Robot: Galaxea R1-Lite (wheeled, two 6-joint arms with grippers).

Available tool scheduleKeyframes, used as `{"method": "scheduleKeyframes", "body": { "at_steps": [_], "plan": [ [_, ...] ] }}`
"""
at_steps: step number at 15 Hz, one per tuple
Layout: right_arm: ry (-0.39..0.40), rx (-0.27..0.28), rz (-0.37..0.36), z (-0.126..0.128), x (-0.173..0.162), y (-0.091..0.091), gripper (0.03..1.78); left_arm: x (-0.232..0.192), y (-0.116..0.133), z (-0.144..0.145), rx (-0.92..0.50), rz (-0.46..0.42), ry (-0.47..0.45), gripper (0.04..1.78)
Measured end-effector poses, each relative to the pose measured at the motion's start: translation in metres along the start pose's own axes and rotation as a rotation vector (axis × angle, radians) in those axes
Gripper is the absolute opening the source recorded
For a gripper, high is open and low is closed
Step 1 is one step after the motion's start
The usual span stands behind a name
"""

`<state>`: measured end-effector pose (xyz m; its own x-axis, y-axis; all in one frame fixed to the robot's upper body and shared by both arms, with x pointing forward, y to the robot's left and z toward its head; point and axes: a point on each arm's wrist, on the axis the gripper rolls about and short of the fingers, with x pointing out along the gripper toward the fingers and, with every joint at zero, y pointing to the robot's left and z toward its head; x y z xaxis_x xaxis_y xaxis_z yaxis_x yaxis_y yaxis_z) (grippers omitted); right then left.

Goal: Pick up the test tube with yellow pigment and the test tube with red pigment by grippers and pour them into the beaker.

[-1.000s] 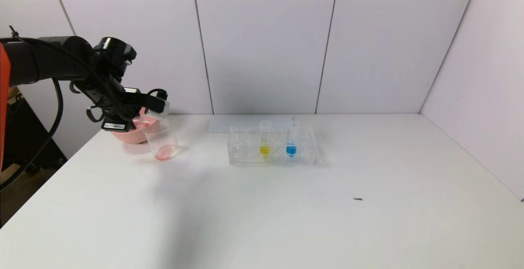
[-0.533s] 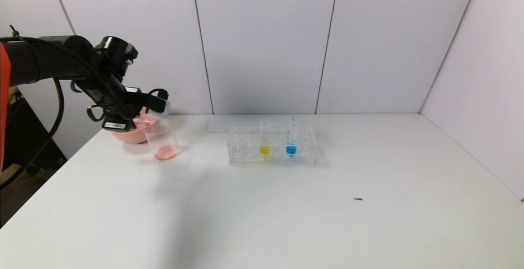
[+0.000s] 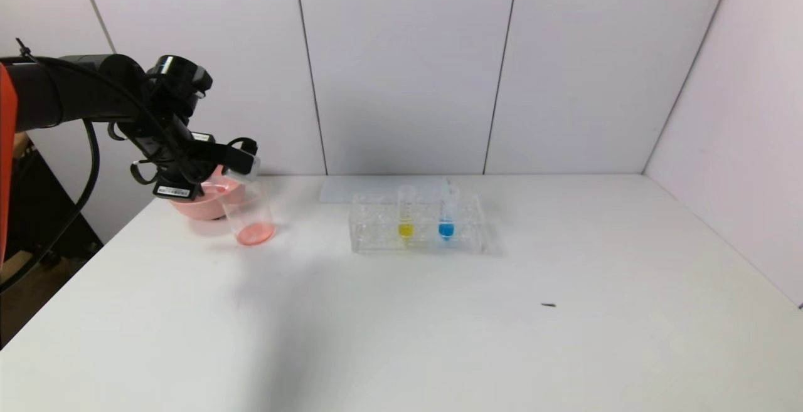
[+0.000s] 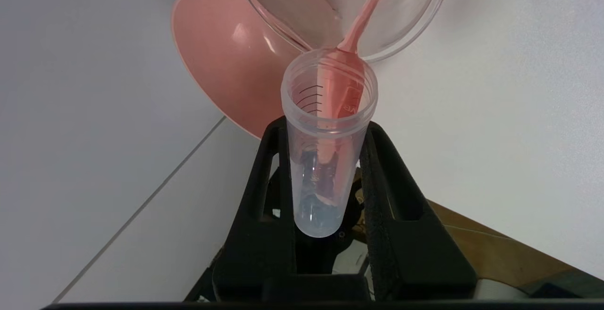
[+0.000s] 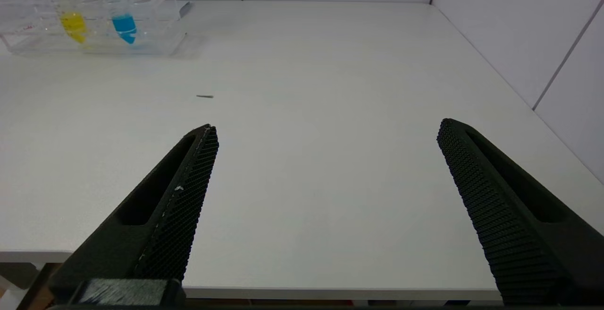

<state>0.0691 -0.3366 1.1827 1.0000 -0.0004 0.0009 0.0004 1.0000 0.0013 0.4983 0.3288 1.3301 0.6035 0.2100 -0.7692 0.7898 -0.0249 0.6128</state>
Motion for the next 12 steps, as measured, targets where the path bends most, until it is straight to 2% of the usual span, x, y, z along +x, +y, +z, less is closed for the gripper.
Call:
{"method": "scheduleKeyframes", "body": {
  "at_steps": [12],
  "plan": [
    [0.000, 0.000, 0.000, 0.0001, 0.0000, 0.0000, 1.70, -0.0006, 0.0009, 0.0037, 0.037, 0.009, 0.042, 0.43]
  ]
}}
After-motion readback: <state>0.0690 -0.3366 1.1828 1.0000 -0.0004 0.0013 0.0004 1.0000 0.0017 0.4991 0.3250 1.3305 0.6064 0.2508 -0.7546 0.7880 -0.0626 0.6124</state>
